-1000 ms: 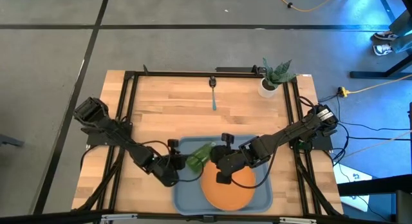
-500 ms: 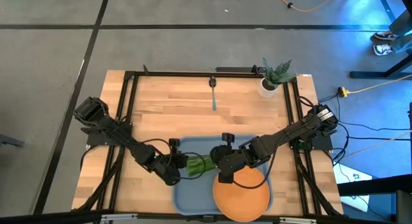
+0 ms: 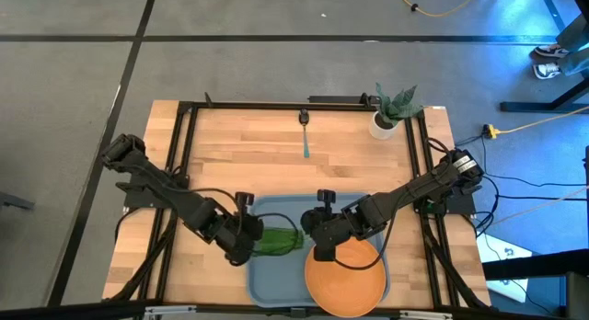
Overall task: Pick and place plate/cup/fork/spoon on tray
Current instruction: Remove the glass cup from the tray
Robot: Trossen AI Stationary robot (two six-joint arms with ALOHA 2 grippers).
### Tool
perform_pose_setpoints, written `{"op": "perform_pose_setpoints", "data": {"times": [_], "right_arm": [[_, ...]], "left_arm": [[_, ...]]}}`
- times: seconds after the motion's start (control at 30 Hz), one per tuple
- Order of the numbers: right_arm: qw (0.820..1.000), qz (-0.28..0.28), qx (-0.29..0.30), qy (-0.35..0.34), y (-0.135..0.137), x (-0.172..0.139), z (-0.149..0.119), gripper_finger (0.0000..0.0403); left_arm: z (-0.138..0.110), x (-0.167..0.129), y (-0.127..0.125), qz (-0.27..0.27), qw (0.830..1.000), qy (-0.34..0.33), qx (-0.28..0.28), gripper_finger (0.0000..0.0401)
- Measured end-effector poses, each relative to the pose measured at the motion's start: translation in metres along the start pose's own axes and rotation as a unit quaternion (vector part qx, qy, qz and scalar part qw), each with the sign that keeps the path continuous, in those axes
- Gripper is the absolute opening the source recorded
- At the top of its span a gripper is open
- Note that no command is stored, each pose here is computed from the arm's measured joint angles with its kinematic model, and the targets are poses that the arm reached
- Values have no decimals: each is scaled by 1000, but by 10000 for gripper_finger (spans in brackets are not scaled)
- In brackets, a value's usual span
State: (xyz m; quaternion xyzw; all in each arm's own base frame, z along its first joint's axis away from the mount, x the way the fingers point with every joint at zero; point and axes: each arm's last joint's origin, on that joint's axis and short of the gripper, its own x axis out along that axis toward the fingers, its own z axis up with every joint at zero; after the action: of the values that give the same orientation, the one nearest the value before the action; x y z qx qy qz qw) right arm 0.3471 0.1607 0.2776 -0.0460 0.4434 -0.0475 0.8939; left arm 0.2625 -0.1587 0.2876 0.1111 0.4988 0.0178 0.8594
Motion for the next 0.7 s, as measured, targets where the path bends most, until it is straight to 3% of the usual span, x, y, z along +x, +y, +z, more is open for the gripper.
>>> {"op": "perform_pose_setpoints", "data": {"times": [0.2,0.33,0.5,0.7], "right_arm": [[1000,-1,-22,2,-1,0,0,100],[999,-2,-49,1,-2,-2,0,100],[998,-14,-45,-35,-12,-26,6,100],[995,-13,47,-86,-27,-63,11,100]], "left_arm": [[20,-51,37,-54,995,71,-34,0],[20,-70,67,-57,987,134,-64,0],[22,-67,94,-87,980,162,-79,0],[25,-49,113,-114,973,188,-64,0]]}}
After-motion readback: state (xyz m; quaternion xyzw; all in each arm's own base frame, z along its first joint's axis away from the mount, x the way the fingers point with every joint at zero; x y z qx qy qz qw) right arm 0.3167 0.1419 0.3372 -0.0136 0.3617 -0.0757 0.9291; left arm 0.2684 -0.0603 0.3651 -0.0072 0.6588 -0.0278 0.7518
